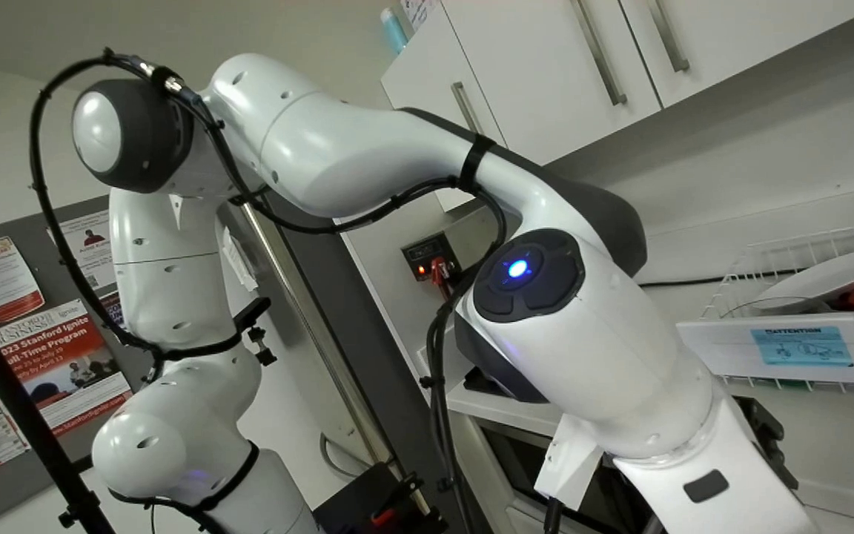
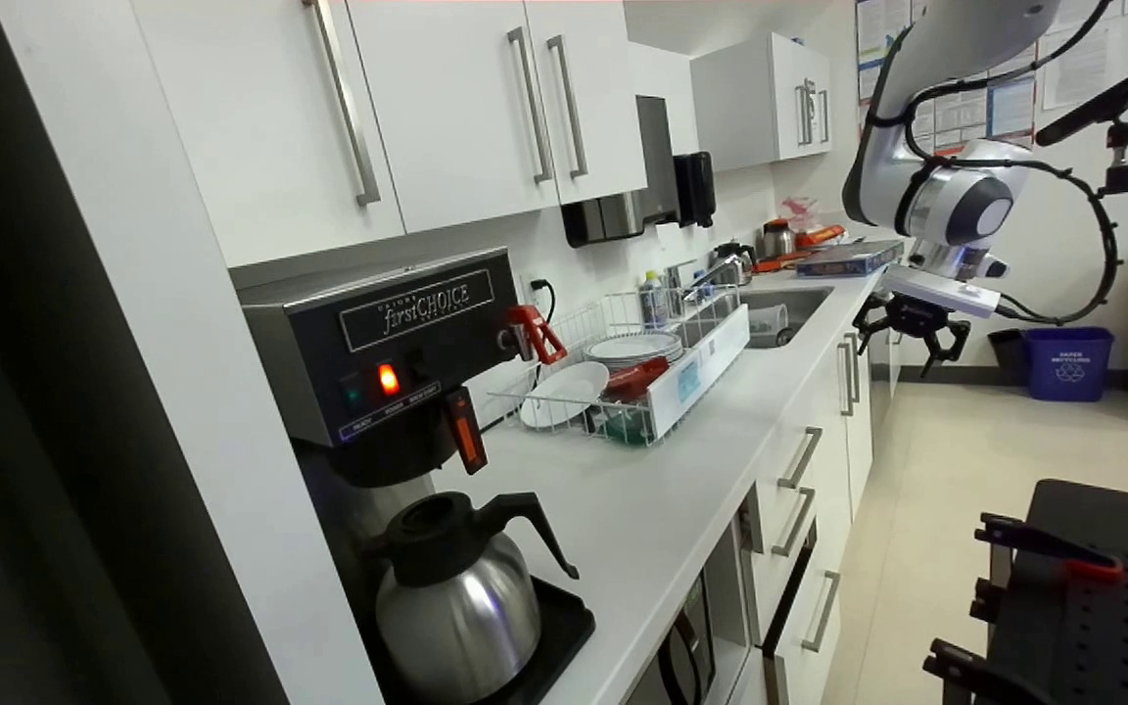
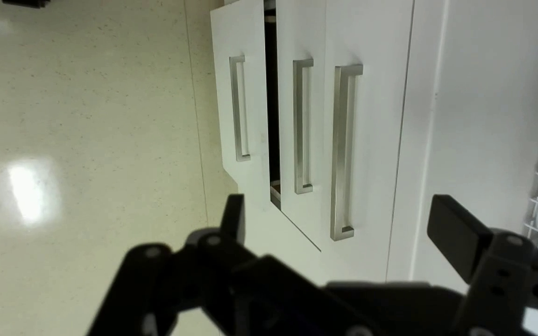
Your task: Open the top drawer of the kitchen unit
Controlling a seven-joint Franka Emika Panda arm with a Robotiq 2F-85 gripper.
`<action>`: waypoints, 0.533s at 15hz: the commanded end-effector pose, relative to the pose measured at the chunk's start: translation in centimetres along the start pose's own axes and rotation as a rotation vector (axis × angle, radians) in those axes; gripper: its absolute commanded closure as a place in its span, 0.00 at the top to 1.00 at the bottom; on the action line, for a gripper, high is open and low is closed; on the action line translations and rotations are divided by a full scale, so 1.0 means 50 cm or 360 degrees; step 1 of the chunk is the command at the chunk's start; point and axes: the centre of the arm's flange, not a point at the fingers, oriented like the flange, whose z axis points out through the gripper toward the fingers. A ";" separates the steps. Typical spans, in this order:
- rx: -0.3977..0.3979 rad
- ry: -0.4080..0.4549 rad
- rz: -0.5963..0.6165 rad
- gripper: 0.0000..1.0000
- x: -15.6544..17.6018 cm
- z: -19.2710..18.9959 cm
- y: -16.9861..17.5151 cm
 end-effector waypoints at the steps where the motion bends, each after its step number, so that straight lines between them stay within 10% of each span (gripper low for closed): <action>1: 0.0084 0.0054 0.0013 1.00 0.008 0.063 0.036; 8: 0.0507 -0.0133 0.0423 1.00 0.081 0.252 0.188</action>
